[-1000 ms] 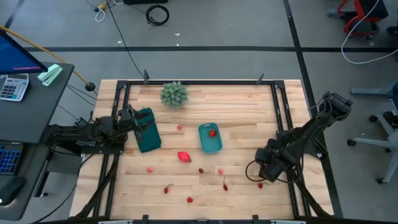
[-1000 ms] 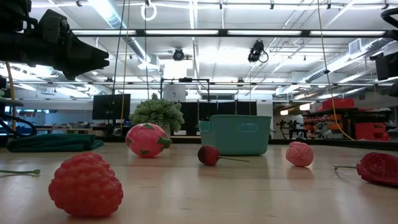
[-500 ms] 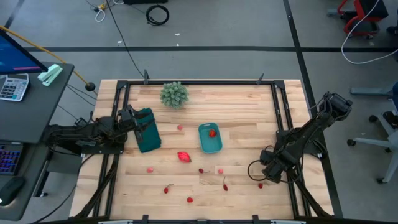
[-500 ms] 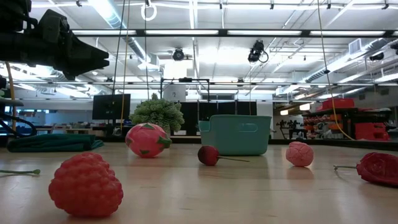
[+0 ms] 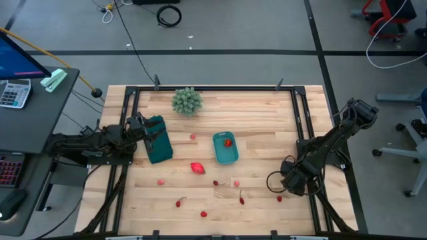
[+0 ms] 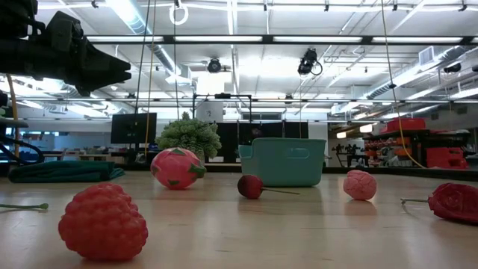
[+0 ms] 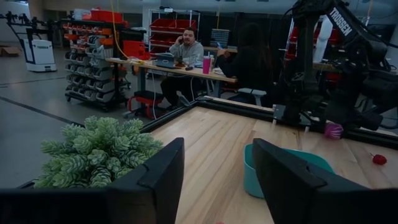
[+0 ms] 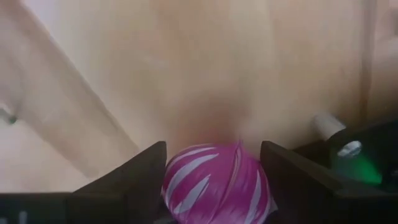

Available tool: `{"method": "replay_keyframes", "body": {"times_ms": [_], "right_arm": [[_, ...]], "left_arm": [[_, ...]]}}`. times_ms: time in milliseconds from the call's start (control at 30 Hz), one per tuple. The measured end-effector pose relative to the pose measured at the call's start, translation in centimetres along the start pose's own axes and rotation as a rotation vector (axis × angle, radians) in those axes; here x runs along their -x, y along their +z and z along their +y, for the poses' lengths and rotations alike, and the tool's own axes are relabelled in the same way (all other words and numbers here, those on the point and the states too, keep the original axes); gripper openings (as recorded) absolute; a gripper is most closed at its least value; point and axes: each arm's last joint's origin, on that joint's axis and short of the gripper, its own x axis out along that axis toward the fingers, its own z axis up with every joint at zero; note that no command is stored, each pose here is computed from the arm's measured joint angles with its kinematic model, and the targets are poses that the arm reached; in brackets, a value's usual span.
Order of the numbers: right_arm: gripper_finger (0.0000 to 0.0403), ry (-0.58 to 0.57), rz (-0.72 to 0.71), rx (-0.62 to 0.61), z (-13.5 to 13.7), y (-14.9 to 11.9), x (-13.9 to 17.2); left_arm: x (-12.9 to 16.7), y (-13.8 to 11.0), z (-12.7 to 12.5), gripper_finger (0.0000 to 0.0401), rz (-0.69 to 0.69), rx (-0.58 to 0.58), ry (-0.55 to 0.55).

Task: Pick and placing Produce into tupperware
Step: Put the purple onion into the blue bin

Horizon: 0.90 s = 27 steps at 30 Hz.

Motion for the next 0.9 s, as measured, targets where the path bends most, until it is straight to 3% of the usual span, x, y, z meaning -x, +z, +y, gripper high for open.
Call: {"method": "replay_keyframes", "body": {"times_ms": [267, 367, 500, 900], "right_arm": [[0.0277, 0.052, 0.067, 0.007, 0.3, -0.2, -0.1], [0.0281, 0.060, 0.128, -0.054, 0.4, -0.5, -0.2], [0.0273, 0.052, 0.103, -0.174, 0.6, -0.8, -0.3], [0.0265, 0.081, 0.008, -0.190, 1.2, -0.7, -0.4]], "left_arm": [[0.0, 0.0, 0.0, 0.0191, 0.000, 0.001, 0.000], [0.0, 0.0, 0.0, 0.0191, 0.000, 0.001, 0.000], [0.0, 0.0, 0.0, 0.0195, 0.000, 0.002, 0.001], [0.0, 0.0, 0.0, 0.0192, 0.000, 0.002, 0.000]]}}
